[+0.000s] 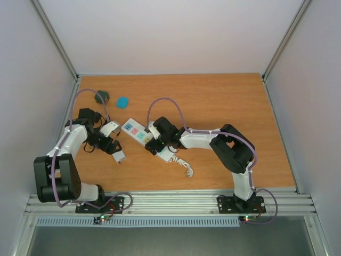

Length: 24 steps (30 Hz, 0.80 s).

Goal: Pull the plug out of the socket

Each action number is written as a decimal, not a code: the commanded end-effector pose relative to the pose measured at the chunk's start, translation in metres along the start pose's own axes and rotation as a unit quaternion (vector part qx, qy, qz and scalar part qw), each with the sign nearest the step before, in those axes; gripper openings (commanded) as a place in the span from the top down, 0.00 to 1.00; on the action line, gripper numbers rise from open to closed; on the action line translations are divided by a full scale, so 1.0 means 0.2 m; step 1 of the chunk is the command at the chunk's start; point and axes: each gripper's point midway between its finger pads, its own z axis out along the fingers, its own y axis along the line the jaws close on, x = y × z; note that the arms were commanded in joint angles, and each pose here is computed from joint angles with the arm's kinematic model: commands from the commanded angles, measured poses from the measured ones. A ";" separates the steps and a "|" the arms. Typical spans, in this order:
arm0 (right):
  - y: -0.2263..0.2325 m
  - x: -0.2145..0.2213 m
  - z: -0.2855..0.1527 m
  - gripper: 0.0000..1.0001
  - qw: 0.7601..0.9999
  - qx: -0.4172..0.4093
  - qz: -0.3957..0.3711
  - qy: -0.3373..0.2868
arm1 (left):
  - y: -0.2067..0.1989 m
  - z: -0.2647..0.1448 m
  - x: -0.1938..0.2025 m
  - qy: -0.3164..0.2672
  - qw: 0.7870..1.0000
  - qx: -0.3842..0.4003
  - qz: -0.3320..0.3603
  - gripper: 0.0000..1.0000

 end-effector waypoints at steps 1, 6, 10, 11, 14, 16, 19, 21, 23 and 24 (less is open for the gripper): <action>0.01 0.05 0.03 0.09 1.000 0.009 -0.012 0.026 | 0.03 -0.09 -0.11 -0.040 0.999 -0.025 0.013 0.11; -0.06 0.10 0.01 0.24 0.999 0.027 -0.004 0.040 | 0.02 -0.12 -0.12 -0.045 0.999 -0.027 0.013 0.09; -0.18 0.14 -0.07 0.33 0.998 0.038 0.025 0.045 | 0.02 -0.13 -0.14 -0.051 0.998 -0.028 0.013 0.08; -0.21 0.15 -0.09 0.34 0.998 0.042 0.034 0.045 | 0.03 -0.13 -0.15 -0.053 0.998 -0.029 0.013 0.08; -0.31 0.20 -0.14 0.34 0.996 0.050 0.061 0.050 | 0.03 -0.13 -0.16 -0.056 0.998 -0.028 0.012 0.08; -0.39 0.24 -0.19 0.35 0.994 0.056 0.081 0.053 | 0.03 -0.13 -0.17 -0.058 0.998 -0.027 0.011 0.07; -0.50 0.28 -0.26 0.35 0.991 0.073 0.100 0.050 | 0.04 -0.14 -0.18 -0.061 0.998 -0.028 0.010 0.07; -0.59 0.32 -0.32 0.35 0.989 0.088 0.111 0.047 | 0.04 -0.14 -0.19 -0.063 0.998 -0.027 0.008 0.06; -0.71 0.36 -0.39 0.35 0.985 0.107 0.128 0.045 | 0.04 -0.14 -0.20 -0.065 0.997 -0.027 0.007 0.03; -0.76 0.38 -0.42 0.34 0.984 0.116 0.131 0.041 | 0.04 -0.14 -0.20 -0.067 0.997 -0.026 0.007 0.01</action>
